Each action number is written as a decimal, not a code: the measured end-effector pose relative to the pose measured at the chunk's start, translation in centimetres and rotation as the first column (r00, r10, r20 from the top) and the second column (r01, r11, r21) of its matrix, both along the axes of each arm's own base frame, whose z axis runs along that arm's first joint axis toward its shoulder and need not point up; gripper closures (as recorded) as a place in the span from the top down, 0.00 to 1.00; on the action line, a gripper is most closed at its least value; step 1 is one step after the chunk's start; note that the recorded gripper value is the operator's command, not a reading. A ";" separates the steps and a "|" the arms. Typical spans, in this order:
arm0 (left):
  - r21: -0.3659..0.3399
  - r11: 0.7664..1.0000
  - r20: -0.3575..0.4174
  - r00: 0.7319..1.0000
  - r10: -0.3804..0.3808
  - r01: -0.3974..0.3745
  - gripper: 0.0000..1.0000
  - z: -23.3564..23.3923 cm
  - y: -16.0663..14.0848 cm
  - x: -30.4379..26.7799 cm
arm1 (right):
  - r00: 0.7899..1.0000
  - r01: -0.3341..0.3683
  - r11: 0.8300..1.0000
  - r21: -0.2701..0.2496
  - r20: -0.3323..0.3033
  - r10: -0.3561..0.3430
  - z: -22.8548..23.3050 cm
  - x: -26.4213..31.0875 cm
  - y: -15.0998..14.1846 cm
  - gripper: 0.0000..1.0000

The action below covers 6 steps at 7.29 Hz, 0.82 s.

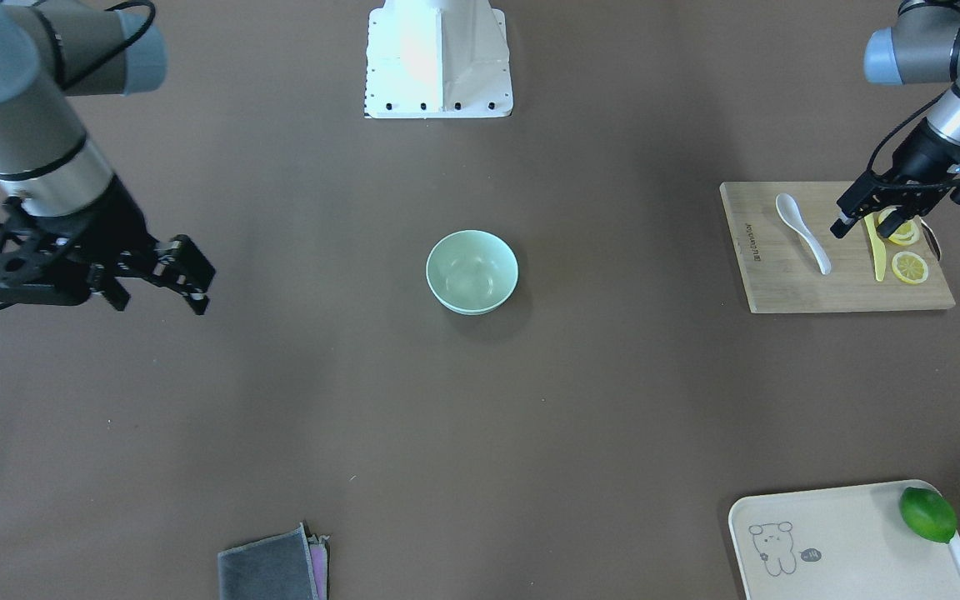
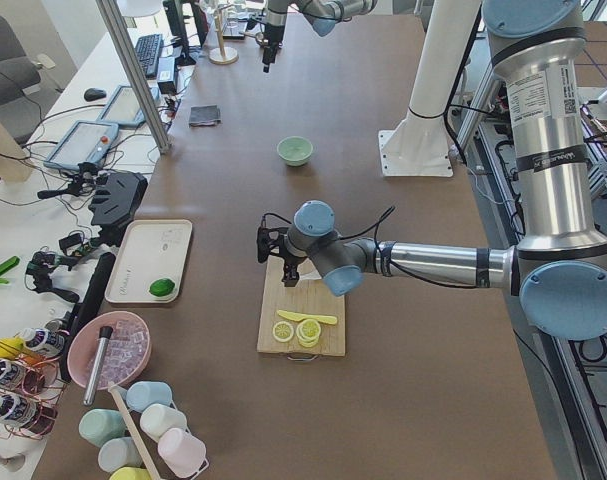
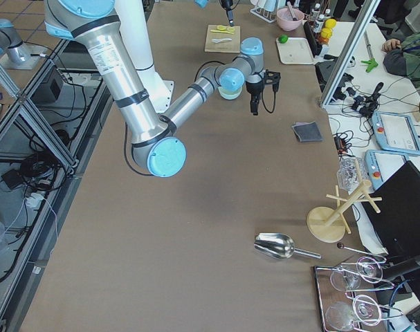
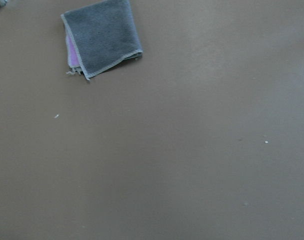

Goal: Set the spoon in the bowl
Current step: 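Release the bowl and retract the right arm while the left arm reaches out, then grasp the white spoon on the cutting board with the left gripper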

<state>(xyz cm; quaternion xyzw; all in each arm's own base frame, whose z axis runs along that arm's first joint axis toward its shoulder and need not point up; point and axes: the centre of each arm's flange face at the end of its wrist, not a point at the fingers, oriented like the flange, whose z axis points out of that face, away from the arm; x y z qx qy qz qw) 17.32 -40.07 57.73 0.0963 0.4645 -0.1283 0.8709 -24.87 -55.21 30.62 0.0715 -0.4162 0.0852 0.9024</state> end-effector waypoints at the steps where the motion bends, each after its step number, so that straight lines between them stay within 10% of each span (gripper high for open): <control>1: -0.025 1.000 0.013 1.000 -0.018 0.019 0.69 0.4 0.6 1.5 | 0.999 0.040 0.999 0.018 0.001 -0.040 2.5 4.3 -0.4 1.00; 6: -0.058 0.998 0.085 0.996 -0.035 0.040 0.50 2.9 2.1 5.2 | 0.994 0.107 0.992 0.064 -0.021 -0.105 10.3 15.2 0.3 1.00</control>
